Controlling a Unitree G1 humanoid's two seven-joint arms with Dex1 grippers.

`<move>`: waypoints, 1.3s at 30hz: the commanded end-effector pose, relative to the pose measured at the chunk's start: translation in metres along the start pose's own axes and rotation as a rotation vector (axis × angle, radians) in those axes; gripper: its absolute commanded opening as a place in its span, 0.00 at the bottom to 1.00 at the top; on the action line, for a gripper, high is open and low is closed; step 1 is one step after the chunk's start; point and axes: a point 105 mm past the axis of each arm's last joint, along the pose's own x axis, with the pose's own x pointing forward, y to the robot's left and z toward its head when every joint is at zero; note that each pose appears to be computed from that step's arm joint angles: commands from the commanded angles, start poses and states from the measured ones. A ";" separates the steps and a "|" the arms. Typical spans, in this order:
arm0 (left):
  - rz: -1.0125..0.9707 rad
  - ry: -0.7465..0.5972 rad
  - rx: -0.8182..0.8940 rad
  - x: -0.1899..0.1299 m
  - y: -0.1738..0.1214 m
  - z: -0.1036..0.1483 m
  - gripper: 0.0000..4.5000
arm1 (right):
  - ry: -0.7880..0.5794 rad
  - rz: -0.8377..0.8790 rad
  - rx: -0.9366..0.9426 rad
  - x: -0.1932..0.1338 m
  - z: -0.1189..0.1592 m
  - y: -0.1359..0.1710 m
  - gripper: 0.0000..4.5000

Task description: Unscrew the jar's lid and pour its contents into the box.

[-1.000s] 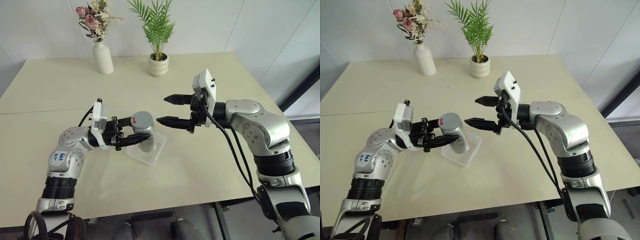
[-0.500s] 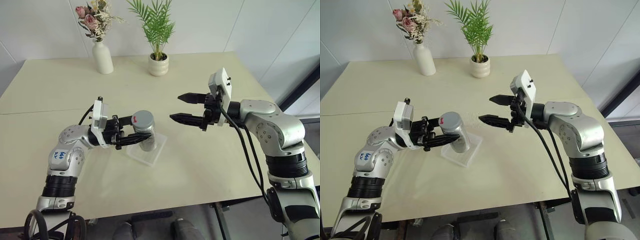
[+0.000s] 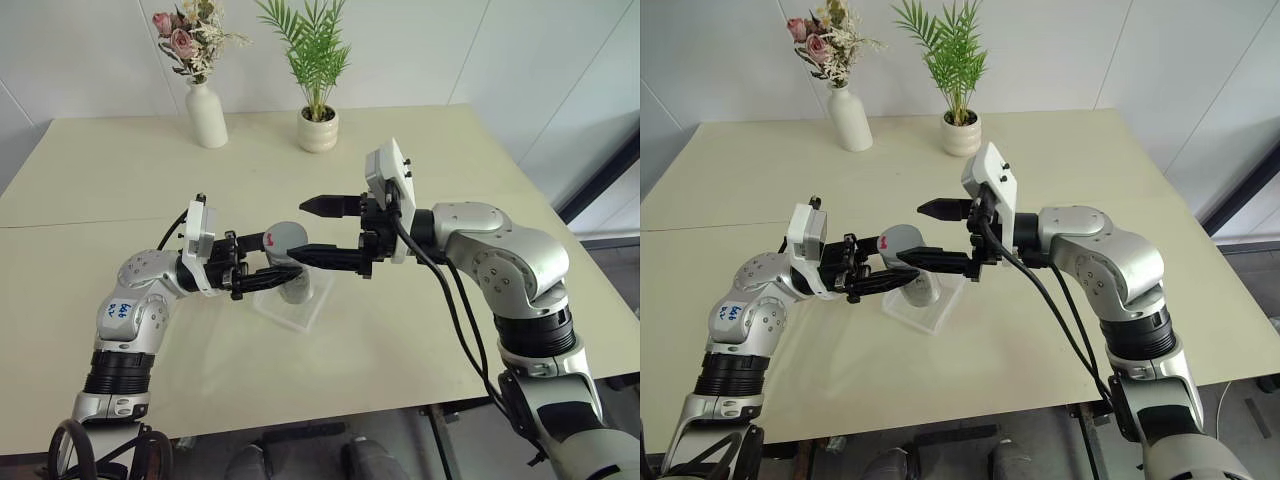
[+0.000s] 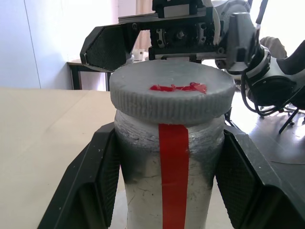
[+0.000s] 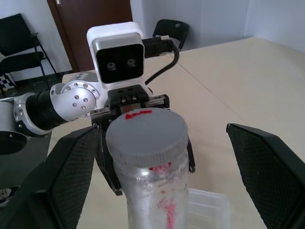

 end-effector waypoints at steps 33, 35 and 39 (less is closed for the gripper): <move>-0.013 -0.002 0.032 0.001 -0.004 0.006 0.54 | 0.019 0.039 -0.058 0.024 0.005 0.006 0.81; -0.014 -0.002 0.032 0.002 -0.004 0.006 0.54 | 0.017 0.036 -0.058 0.024 0.006 0.005 0.67; -0.013 -0.003 0.031 0.002 -0.004 0.006 0.54 | 0.014 0.036 -0.058 0.023 0.007 0.004 0.67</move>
